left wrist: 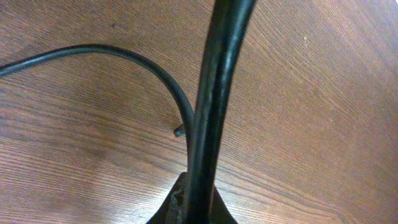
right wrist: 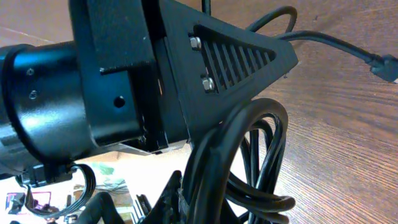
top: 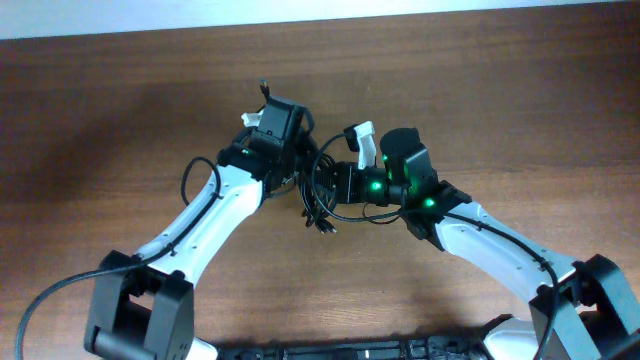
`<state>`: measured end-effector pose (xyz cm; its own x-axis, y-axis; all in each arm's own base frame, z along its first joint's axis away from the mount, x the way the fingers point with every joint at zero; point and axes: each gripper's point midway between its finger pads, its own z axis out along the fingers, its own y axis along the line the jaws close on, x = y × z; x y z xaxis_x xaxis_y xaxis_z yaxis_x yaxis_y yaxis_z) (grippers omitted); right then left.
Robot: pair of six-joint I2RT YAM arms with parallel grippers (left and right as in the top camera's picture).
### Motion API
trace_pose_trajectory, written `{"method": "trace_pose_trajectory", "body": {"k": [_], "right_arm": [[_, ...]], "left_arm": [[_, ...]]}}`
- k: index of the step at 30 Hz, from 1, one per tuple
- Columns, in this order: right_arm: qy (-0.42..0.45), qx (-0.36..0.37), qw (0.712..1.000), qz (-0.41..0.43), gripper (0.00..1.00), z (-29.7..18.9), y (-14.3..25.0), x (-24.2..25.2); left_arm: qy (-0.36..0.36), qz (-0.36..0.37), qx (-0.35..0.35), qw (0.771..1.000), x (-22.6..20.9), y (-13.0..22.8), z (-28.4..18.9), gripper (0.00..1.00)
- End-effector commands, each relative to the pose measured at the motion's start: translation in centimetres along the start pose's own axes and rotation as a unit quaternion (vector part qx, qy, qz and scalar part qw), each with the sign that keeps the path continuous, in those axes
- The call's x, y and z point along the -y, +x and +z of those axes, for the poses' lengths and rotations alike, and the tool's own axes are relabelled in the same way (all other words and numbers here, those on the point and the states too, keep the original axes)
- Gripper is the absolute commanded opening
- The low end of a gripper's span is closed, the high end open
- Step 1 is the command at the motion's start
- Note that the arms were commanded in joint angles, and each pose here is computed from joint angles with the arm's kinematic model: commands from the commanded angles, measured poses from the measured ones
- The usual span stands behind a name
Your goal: Untangle cables
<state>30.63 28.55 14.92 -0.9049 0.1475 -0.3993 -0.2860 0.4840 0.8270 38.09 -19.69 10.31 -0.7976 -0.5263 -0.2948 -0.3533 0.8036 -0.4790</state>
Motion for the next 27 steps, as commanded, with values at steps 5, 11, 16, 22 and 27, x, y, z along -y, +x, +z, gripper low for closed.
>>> {"method": "trace_pose_trajectory", "body": {"k": [5, 11, 16, 22, 27], "right_arm": [[-0.016, 0.012, 0.985, -0.170, 0.04, 0.4, -0.5, -1.8], [0.061, 0.041, 0.935, -0.346, 0.25, 2.2, 0.1, -1.8], [0.077, 0.048, 0.929, -0.358, 0.52, 2.2, -0.2, -1.5], [0.037, 0.033, 0.945, -0.324, 0.68, 2.2, 0.8, -2.7], [-0.003, 0.043, 0.952, -0.305, 0.95, 0.9, 0.6, -5.4]], "left_arm": [[0.057, 0.018, -0.035, 0.998, 3.1, 2.1, -2.0, 0.00], [0.080, 0.019, -0.071, 0.994, 3.9, 3.4, -2.3, 0.00], [0.068, 0.009, -0.073, 0.995, 2.7, 2.6, -2.2, 0.00], [0.052, 0.012, -0.067, 0.996, 0.6, 0.6, -2.2, 0.00], [0.078, 0.029, -0.064, 0.994, -1.9, -3.3, -2.9, 0.00]]}}
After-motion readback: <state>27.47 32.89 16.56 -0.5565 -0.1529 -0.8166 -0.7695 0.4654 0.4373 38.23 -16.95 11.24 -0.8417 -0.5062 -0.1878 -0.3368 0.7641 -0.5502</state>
